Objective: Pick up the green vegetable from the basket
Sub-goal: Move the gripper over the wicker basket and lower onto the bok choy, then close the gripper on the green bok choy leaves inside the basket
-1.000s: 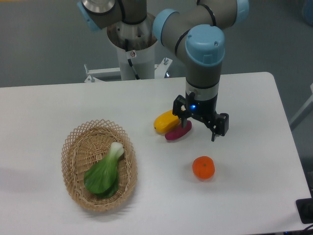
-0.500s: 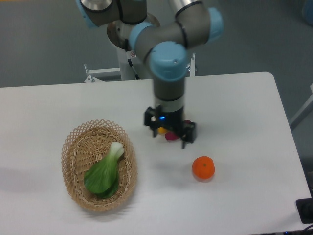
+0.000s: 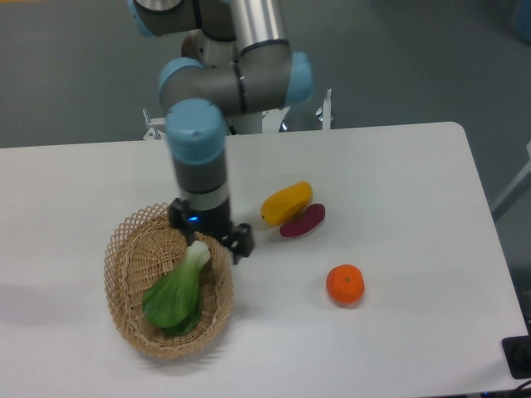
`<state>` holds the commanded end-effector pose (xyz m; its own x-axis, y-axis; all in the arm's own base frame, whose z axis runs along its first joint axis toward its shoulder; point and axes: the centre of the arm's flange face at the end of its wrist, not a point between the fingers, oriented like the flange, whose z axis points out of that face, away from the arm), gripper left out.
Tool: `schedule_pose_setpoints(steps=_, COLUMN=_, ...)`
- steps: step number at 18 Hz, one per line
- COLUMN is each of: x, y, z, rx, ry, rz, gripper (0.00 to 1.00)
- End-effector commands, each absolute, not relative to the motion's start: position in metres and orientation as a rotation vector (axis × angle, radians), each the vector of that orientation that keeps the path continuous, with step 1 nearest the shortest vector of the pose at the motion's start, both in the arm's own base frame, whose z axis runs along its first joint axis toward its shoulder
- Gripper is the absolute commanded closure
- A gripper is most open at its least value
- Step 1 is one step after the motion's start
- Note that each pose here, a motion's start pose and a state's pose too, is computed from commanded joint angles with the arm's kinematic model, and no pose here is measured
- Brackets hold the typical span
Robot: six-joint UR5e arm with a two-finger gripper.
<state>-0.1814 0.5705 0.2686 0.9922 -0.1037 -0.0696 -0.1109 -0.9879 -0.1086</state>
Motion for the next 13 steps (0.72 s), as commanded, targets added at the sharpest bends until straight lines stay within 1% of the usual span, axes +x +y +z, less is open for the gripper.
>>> schedule_pose_setpoints(steps=5, x=-0.167, y=0.576, z=0.244, rx=-3.036, ry=0.194, rz=0.082, gripper=0.00)
schedule_pose_setpoints(steps=8, x=-0.167, y=0.573, z=0.240, rx=-3.055, ry=0.193, rz=0.123, gripper=0.00)
schedule_pose_setpoints(steps=13, x=-0.170, y=0.572, z=0.223, rx=-3.099, ry=0.182, rz=0.149, gripper=0.00)
